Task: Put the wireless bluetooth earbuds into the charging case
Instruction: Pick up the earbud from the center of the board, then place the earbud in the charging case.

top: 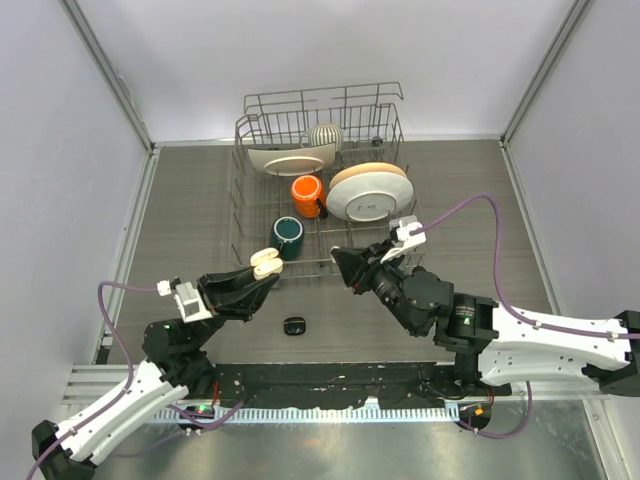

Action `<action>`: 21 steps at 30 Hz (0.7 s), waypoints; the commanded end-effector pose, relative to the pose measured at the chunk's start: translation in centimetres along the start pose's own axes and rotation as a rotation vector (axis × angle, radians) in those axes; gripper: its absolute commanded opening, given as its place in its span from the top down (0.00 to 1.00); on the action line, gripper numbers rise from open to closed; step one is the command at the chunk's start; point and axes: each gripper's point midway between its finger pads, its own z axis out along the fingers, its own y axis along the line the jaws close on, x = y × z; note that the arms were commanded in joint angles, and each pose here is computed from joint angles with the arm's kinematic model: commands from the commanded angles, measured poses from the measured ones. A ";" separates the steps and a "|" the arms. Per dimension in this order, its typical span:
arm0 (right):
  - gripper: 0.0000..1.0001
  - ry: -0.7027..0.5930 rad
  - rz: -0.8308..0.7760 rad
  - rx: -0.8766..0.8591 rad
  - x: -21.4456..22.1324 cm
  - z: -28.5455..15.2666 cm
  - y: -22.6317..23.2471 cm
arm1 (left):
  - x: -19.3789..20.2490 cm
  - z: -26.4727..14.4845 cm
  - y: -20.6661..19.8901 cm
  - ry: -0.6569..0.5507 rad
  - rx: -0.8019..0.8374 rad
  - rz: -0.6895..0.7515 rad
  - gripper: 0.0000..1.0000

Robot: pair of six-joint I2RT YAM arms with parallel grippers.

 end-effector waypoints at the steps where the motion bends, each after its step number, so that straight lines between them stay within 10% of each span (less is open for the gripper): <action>1: 0.99 -0.232 0.005 -0.100 -6.4 0.8 4.0 | -1.6 0.9 0.1 -0.060 -0.002 0.008 1.00; 21: 0.99 -0.443 0.073 -0.373 -8.9 0.8 12.2 | -1.3 2.8 1.0 -0.091 -0.028 -0.007 1.00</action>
